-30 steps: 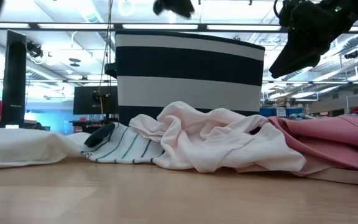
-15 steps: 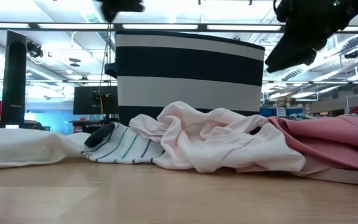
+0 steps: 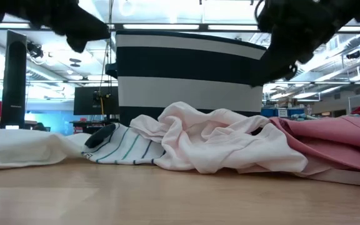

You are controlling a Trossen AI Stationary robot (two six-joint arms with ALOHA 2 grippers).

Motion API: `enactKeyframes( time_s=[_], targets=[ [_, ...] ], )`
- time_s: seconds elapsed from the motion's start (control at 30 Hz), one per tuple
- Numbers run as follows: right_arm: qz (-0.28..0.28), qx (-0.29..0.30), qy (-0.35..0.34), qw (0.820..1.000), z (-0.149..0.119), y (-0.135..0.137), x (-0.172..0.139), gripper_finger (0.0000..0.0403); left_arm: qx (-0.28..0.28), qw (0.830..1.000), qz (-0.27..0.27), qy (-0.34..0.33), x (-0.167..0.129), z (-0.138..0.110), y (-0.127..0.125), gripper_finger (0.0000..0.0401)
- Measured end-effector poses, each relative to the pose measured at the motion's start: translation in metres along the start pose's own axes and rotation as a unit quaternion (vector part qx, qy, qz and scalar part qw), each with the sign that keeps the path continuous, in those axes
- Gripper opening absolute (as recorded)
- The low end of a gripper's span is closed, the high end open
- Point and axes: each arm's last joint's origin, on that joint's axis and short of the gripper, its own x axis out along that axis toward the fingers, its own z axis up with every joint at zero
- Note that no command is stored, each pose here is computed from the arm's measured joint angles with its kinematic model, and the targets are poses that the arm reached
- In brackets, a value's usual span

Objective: Sort clothes
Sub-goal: Put the white underwear into the blue laundry bin

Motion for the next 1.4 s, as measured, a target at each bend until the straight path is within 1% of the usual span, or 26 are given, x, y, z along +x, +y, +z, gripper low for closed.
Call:
enactKeyframes(
  time_s=[0.1,0.2,0.27,0.43,0.6,0.67,0.7,0.77,0.8,0.83,0.93,1.03,1.13,1.23,1.4],
  targets=[
    [0.014,0.0,0.006,1.0,-0.004,0.005,0.014,0.0181,-0.001,1.0,-0.001,-0.016,0.002,-0.019,0.002,0.0137],
    [0.044,0.009,0.008,0.999,-0.006,0.011,0.025,0.0175,0.011,1.0,0.004,-0.019,0.004,-0.033,0.004,0.0137],
    [0.054,0.007,0.01,0.998,-0.01,0.015,0.032,0.017,0.008,1.0,0.01,-0.024,0.005,-0.036,0.005,0.0137],
    [0.049,-0.001,0.027,0.998,-0.02,0.019,0.047,0.0159,0.004,1.0,0.013,-0.025,0.005,-0.038,0.006,0.0137],
    [0.024,0.002,0.048,0.999,-0.027,0.01,0.062,0.0149,0.007,1.0,0.014,-0.014,0.005,-0.041,0.006,0.0137],
    [0.017,0.003,0.054,0.998,-0.029,0.008,0.066,0.0126,0.009,1.0,0.015,-0.001,0.005,-0.043,0.006,0.0137],
    [0.016,0.002,0.055,0.998,-0.029,0.007,0.066,0.0105,0.01,1.0,0.015,0.001,0.005,-0.044,0.006,0.0137],
    [0.017,-0.004,0.052,0.999,-0.028,0.007,0.065,0.0046,0.011,1.0,0.016,0.009,0.005,-0.045,0.007,0.0137],
    [0.019,-0.012,0.047,0.999,-0.026,0.007,0.062,0.0024,0.012,1.0,0.016,0.011,0.005,-0.045,0.007,0.0137],
    [0.022,-0.016,0.04,0.999,-0.023,0.007,0.06,0.0014,0.012,1.0,0.016,0.013,0.005,-0.046,0.007,0.0137],
    [0.021,-0.011,0.023,0.999,-0.009,0.009,0.048,0.0007,0.012,1.0,0.016,0.012,0.005,-0.046,0.007,0.0137],
    [0.012,-0.019,0.01,1.0,0.01,0.012,0.034,0.0003,0.012,1.0,0.016,0.013,0.005,-0.046,0.007,0.0137],
    [0.01,-0.023,0.015,1.0,0.025,0.015,0.024,0.0002,0.012,1.0,0.016,0.014,0.005,-0.046,0.007,0.0137],
    [0.025,-0.045,0.023,0.998,0.029,0.017,0.022,0.0005,0.013,1.0,0.016,0.02,0.005,-0.047,0.007,0.0137],
    [0.044,-0.029,0.031,0.998,0.027,0.02,0.029,0.0039,0.014,1.0,0.016,0.023,0.005,-0.048,0.007,0.0137]
  ],
)
